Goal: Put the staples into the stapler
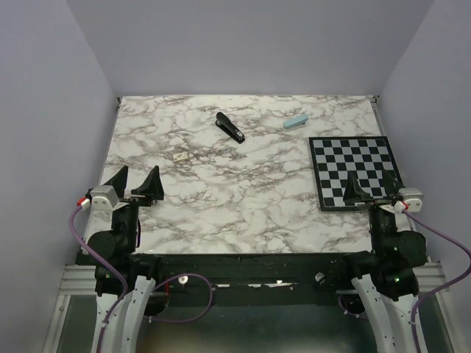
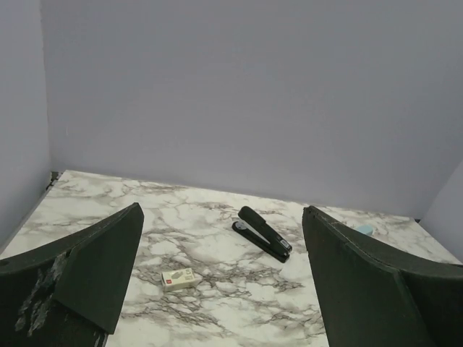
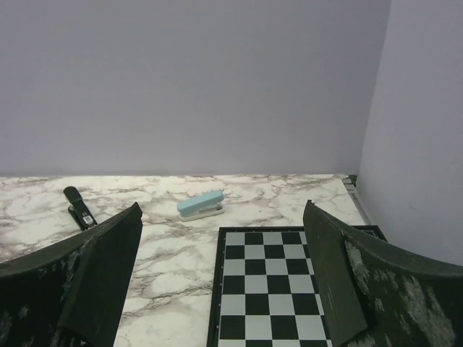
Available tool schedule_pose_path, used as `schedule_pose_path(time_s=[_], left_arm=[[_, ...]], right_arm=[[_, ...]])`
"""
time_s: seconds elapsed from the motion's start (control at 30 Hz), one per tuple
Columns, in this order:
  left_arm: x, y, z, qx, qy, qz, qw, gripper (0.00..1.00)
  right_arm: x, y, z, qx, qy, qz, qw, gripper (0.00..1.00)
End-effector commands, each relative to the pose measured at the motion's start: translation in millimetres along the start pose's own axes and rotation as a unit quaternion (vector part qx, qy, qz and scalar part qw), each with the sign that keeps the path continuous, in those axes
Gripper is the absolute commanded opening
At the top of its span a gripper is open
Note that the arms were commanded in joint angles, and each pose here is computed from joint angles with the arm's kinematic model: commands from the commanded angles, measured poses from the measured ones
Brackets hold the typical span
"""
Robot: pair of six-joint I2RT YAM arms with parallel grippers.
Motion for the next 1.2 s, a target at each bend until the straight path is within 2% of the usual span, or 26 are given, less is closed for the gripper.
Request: schedule_pose_path(time_s=[0.0,0.27,0.53,0.6,0.83,0.9,0.93,1.0,1.03,1.07,1.13,1.17], left_arm=[[1.8,-3.9,-1.2,-0.010,0.008,-0.007,1.000,0.99],[-4.4,3.4,-9.0,0.019,0.022,-0.004,1.000,0.99],[-20.5,16.2,-27.7,0.112,0.091,0.042,0.989,0.99],[-38.1,25.7,-34.4,0.154,0.143,0.046,0.977,0.99],[-72.8,38.5,-69.5,0.245,0.249,0.073,0.934,0.99],[-93.6,52.8,-76.0,0.292,0.291,0.060,0.909,0.99],[-90.2,51.6,-85.1,0.299,0.293,0.056,0.906,0.99],[-110.5,63.9,-92.6,0.336,0.334,0.042,0.880,0.99],[-108.8,62.1,-103.6,0.337,0.335,0.042,0.879,0.99],[-123.9,69.3,-108.9,0.347,0.354,0.035,0.868,0.99],[-129.1,71.2,-127.4,0.346,0.353,0.033,0.869,0.99],[-145.0,80.6,-132.6,0.362,0.370,0.025,0.855,0.99]], right_arm=[[31.5,-11.3,28.7,-0.017,-0.091,-0.018,0.996,1.00],[33.4,-11.8,33.5,-0.019,-0.105,-0.029,0.994,1.00],[33.6,-11.4,33.6,-0.017,-0.103,-0.035,0.994,1.00],[32.8,-10.9,33.2,-0.016,-0.102,-0.036,0.994,1.00],[30.4,-10.3,32.4,-0.016,-0.098,-0.039,0.994,1.00],[30.3,-9.4,32.5,-0.012,-0.099,-0.041,0.994,1.00],[30.9,-9.4,32.7,-0.012,-0.100,-0.041,0.994,1.00],[30.8,-8.6,32.8,-0.008,-0.101,-0.041,0.994,1.00],[30.5,-8.3,32.8,-0.008,-0.100,-0.041,0.994,1.00],[30.3,-8.7,32.8,-0.009,-0.101,-0.042,0.994,1.00],[30.0,-9.5,33.3,-0.013,-0.101,-0.043,0.994,1.00],[30.4,-9.7,33.6,-0.013,-0.102,-0.043,0.994,1.00]])
Point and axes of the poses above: each gripper's point midway between its finger pads, its own z axis back along the fingers, its own y axis along the line the jaws close on, x = y × z, the point moved 6 cm from there along z, back along the fingers, and after that the axes turned 14 degrees about z, right-handed, at the moved point
